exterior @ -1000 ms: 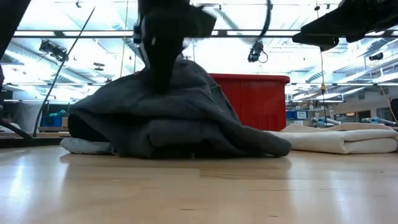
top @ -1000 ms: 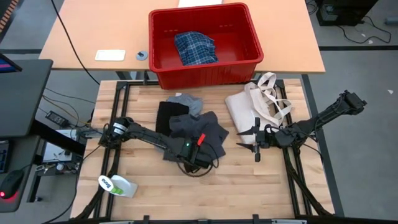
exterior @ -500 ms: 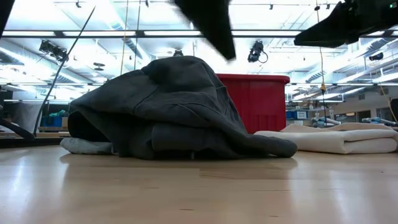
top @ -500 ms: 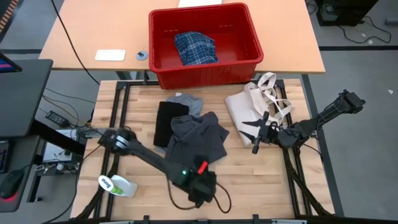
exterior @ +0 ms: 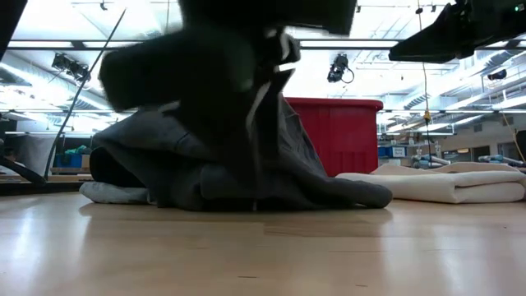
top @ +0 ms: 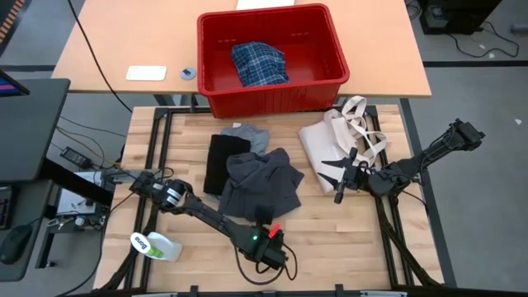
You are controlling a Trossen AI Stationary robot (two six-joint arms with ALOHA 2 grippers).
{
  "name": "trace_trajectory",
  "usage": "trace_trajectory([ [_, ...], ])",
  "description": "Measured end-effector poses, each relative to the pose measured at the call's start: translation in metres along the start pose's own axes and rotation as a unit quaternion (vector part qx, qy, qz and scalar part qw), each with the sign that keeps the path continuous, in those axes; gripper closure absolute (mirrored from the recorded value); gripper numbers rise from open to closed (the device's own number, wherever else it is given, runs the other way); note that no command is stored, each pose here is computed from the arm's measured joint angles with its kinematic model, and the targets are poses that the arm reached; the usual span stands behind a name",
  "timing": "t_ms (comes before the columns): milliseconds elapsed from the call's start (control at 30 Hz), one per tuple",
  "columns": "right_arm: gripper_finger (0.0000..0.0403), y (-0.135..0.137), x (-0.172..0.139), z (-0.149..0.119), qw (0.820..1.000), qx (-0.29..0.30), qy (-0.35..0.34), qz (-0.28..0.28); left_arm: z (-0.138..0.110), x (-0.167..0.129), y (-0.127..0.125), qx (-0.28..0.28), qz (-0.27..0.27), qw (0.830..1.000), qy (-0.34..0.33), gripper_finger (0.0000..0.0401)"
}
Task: Fold Laundry from Bin
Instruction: Fold the gray short pants
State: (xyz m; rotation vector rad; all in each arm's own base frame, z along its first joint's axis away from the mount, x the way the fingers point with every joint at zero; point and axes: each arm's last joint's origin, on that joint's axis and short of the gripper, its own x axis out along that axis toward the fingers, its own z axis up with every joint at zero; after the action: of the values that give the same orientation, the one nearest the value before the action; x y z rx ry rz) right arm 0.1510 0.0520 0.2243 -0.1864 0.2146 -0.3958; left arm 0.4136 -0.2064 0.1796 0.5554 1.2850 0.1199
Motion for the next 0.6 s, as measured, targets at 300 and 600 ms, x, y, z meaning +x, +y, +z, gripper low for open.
trace_trajectory([
  [300,0.0210,0.000,0.000,0.000,1.000,0.010,0.000,-0.001,-0.007,0.020,-0.007,0.022,0.065,0.997,0.045,0.0115],
  [600,0.0210,0.000,0.000,-0.001,1.000,0.008,0.002,0.000,-0.018,0.026,-0.004,0.042,0.128,0.987,0.091,0.0154],
])
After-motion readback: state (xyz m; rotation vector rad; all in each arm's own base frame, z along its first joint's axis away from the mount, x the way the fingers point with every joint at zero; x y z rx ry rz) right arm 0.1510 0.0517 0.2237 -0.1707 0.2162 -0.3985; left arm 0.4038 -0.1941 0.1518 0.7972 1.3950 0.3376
